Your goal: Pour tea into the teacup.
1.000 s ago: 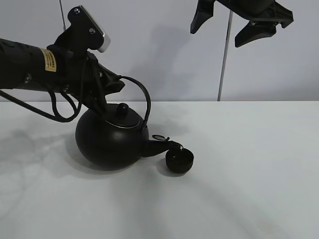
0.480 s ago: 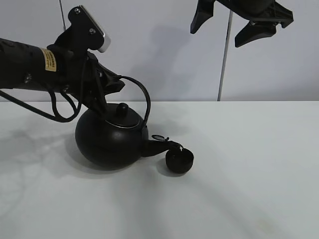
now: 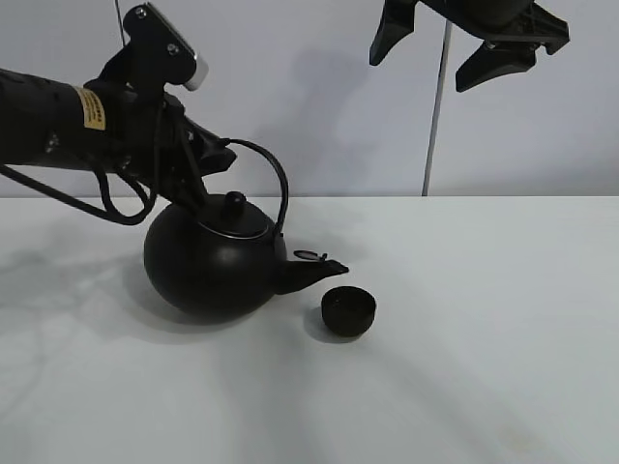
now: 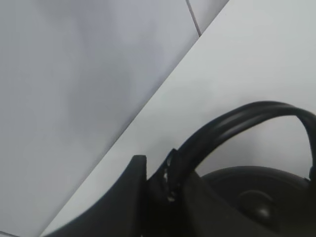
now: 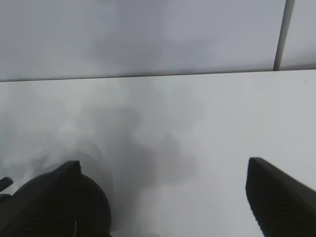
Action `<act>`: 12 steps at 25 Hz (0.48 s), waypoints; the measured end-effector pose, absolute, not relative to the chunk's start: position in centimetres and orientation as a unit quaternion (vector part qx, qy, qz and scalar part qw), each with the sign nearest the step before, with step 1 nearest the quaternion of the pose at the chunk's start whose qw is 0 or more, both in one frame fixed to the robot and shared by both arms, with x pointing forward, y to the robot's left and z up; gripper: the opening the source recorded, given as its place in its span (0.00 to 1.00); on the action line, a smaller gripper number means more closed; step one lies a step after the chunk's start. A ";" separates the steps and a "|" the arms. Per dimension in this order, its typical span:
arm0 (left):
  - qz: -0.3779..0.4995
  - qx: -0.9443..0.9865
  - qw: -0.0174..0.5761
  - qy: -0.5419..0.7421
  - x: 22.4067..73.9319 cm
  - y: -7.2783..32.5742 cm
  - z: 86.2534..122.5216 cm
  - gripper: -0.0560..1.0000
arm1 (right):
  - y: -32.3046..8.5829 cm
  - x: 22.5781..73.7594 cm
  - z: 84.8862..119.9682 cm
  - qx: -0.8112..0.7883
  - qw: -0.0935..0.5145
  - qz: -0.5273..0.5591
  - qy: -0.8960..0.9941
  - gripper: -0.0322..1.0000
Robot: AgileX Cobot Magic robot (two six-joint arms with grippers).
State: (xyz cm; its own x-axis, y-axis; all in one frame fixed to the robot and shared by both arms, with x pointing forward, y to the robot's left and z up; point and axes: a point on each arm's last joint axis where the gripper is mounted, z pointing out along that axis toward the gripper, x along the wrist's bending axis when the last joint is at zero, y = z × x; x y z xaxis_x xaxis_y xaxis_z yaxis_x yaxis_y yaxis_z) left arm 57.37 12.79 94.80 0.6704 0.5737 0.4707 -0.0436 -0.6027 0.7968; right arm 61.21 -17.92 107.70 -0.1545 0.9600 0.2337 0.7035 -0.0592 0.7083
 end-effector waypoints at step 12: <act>0.399 0.766 0.446 0.233 56.9 13.9 98.0 0.16 | -17.9 61.2 107.7 0.626 0.174 0.371 0.663 0.63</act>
State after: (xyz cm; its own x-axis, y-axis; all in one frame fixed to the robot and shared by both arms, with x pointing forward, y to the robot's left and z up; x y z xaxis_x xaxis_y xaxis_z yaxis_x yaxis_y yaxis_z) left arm 56.85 13.89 97.97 0.5729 0.7138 0.4027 0.0018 -0.4924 0.8703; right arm 61.22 -17.92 107.72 -0.1548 0.9599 0.2339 0.7019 -0.0598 0.7097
